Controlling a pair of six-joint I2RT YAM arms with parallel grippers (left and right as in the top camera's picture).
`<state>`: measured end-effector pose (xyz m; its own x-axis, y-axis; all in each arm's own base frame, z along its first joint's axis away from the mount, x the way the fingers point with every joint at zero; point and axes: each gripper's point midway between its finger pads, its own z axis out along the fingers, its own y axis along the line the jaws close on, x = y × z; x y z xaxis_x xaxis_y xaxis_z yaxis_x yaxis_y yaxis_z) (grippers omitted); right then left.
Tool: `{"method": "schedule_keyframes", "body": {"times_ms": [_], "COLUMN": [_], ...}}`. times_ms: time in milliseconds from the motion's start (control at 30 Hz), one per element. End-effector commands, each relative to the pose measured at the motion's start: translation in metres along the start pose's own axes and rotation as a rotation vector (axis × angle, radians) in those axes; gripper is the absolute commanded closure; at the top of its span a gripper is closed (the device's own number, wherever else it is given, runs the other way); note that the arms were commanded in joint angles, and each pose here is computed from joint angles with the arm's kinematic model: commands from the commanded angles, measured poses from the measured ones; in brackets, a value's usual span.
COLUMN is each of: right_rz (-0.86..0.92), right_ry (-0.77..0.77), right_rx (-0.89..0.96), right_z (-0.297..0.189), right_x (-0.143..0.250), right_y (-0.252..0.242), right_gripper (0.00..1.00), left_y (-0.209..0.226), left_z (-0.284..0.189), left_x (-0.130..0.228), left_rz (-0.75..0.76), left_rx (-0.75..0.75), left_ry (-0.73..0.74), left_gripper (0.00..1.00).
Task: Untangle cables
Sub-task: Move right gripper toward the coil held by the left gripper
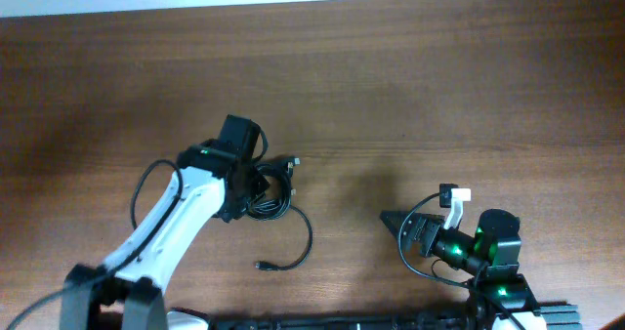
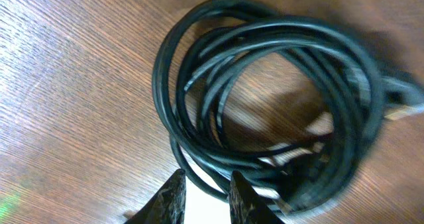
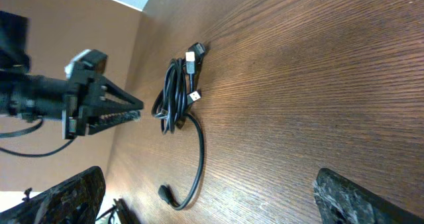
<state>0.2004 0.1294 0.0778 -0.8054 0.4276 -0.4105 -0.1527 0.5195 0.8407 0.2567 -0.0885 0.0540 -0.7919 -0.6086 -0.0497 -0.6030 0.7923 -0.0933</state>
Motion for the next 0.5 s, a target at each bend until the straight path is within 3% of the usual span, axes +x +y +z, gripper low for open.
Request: {"method": "schedule_keyframes", "body": {"times_ms": [0, 200, 300, 467], "right_rz": [-0.028, -0.029, -0.029, -0.029], "right_ry": [0.009, 0.009, 0.009, 0.009], "right_rx": [-0.015, -0.015, -0.015, -0.015], "right_z": [0.0, 0.0, 0.0, 0.0], "right_x": [0.0, 0.0, 0.0, 0.0], "right_y": [0.004, 0.004, 0.004, 0.004], "right_gripper": [0.02, 0.01, 0.01, 0.01], "left_y": [0.013, 0.015, 0.009, 0.007], "left_z": [0.024, 0.046, 0.048, 0.048], "left_x": [0.003, 0.005, 0.001, -0.001], "left_rz": [0.015, -0.025, -0.025, -0.024], "left_rx": [-0.095, -0.144, -0.121, -0.112], "left_ry": [0.033, 0.063, 0.048, 0.042], "left_gripper": [0.82, 0.85, 0.74, 0.72]}}
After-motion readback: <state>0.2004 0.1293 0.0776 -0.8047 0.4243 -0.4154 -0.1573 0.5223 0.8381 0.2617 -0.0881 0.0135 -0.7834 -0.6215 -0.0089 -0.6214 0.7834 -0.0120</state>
